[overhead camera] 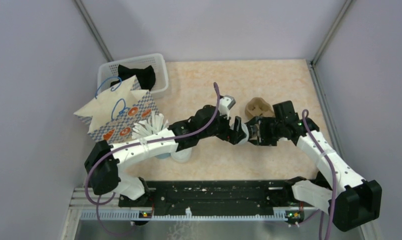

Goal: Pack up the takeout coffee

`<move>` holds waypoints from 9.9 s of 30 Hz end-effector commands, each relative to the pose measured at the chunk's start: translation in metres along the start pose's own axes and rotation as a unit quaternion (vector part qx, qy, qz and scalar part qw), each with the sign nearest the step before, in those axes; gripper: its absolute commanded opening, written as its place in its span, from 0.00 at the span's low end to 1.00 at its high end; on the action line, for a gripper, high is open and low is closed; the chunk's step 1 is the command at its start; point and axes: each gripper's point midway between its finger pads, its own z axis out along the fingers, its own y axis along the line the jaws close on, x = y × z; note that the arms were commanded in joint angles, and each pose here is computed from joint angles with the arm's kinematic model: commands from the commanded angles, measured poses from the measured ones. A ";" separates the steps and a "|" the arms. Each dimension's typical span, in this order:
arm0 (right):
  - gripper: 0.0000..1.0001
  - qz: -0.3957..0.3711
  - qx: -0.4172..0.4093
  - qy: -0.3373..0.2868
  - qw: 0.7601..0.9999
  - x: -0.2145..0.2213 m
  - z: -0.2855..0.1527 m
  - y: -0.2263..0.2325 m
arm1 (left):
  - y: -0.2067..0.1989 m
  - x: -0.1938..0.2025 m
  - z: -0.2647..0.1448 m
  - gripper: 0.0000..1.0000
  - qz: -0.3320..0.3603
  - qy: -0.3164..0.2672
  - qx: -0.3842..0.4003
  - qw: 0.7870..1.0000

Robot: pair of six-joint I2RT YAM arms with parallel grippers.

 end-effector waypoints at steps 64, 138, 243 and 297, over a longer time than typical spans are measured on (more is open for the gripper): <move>0.99 -0.620 0.047 -0.213 0.753 -0.062 -0.118 -0.009 | 0.038 0.054 -0.016 0.98 0.081 0.313 -0.151 0.934; 0.98 -0.413 0.471 -0.188 0.756 -0.363 -0.112 -0.119 | 0.019 -0.028 -0.133 0.98 0.199 0.125 -0.031 0.971; 0.00 -0.868 0.337 -0.243 0.272 -0.198 -0.050 -0.031 | 0.005 -0.025 -0.137 0.98 0.185 0.135 -0.004 0.973; 0.86 -0.451 0.210 -0.404 0.768 -0.201 -0.169 0.016 | 0.018 -0.115 -0.147 0.98 0.076 0.006 -0.138 0.987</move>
